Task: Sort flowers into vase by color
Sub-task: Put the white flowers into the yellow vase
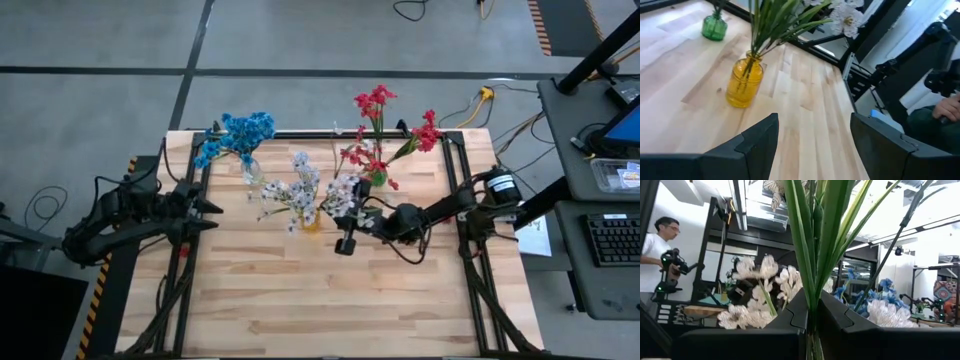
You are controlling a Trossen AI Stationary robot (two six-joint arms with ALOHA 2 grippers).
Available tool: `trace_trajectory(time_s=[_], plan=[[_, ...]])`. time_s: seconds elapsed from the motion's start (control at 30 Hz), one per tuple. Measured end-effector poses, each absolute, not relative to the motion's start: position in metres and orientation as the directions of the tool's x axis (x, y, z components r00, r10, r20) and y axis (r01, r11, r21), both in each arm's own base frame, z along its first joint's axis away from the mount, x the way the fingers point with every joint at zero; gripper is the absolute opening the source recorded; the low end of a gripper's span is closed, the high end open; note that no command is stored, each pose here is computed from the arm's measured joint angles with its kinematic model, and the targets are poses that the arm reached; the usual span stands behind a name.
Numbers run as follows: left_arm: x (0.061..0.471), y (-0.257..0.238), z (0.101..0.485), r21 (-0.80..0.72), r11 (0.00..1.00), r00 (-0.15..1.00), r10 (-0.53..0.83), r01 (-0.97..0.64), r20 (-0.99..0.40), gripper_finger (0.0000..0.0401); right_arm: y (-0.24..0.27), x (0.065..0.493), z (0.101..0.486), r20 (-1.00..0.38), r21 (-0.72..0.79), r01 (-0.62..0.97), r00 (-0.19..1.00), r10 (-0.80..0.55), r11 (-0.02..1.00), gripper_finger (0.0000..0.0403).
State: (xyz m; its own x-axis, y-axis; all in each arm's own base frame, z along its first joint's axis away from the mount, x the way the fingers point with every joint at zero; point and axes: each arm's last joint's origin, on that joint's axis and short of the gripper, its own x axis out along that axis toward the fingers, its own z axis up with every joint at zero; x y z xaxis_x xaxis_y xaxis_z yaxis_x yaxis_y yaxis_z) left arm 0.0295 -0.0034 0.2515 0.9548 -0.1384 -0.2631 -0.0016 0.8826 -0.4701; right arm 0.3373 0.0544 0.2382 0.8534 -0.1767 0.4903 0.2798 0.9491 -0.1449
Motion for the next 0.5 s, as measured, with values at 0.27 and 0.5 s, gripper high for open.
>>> trace_trajectory(time_s=[0.27, 0.5], plan=[[0.03, -0.003, 0.251, -0.465, 0.885, 0.955, -0.125, -0.015, -0.27, 0.0235, 0.054, 0.356, 0.228, 0.436, -0.198, 0.289, 0.882, -0.18, 0.937, 0.0018], [0.029, -0.003, 0.251, -0.465, 0.885, 0.955, -0.124, -0.016, -0.27, 0.0235, 0.054, 0.373, 0.232, 0.309, -0.22, 0.319, 0.919, -0.244, 0.922, 0.0018]])
